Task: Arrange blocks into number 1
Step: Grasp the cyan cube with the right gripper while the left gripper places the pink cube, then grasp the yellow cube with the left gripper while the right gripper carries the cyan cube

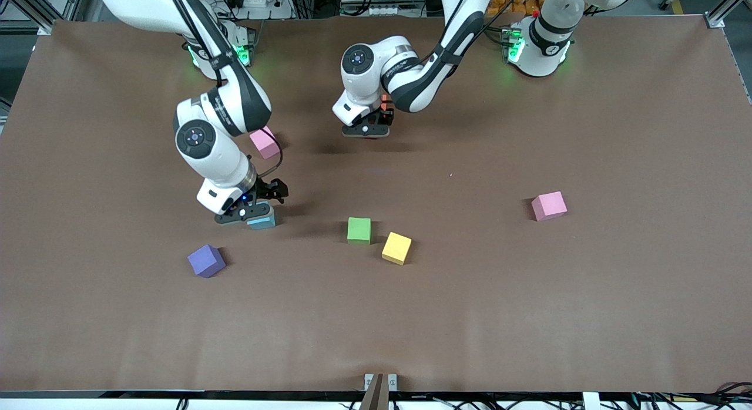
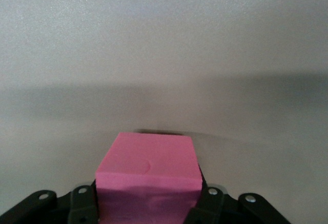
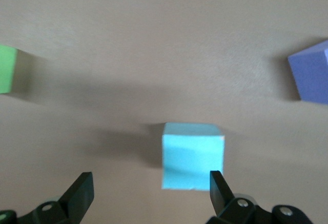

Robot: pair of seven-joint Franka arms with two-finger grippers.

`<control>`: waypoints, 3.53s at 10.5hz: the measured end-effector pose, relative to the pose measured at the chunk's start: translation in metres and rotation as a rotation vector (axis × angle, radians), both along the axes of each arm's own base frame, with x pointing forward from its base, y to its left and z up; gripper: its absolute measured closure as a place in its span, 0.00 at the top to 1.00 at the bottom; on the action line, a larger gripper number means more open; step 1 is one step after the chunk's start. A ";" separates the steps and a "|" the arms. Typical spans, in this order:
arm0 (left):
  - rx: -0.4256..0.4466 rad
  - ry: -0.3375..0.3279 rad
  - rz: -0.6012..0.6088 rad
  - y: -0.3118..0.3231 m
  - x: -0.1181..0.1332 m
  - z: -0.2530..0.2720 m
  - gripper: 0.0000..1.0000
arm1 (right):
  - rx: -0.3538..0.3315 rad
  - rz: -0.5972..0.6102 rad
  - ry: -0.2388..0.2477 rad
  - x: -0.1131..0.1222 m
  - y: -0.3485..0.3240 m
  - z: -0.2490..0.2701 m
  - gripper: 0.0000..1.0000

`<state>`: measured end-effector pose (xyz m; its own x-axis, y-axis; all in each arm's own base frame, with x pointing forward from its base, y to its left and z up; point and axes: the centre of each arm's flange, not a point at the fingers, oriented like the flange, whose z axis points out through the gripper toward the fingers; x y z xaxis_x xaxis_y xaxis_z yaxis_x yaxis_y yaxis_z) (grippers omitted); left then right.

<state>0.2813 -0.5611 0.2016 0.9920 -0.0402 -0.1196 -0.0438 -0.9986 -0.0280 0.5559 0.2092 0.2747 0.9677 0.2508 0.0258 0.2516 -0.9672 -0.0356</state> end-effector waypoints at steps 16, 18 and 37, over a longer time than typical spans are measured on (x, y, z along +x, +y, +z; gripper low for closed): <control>0.015 0.023 -0.008 -0.002 -0.013 -0.011 1.00 | 0.048 -0.006 0.057 0.025 -0.032 -0.061 1.00; 0.001 -0.004 0.087 -0.001 0.007 0.011 1.00 | 0.044 -0.005 0.068 0.022 -0.031 -0.071 0.99; -0.135 -0.172 1.342 0.117 0.342 0.038 1.00 | 0.062 -0.255 0.030 -0.139 0.241 0.001 0.59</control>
<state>0.6229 -0.4436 0.2393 0.2784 0.9584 -0.0628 0.9498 -0.2651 0.1659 0.4164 0.4505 0.2762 1.0000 -0.0020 0.0043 -0.0016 -0.9949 -0.1009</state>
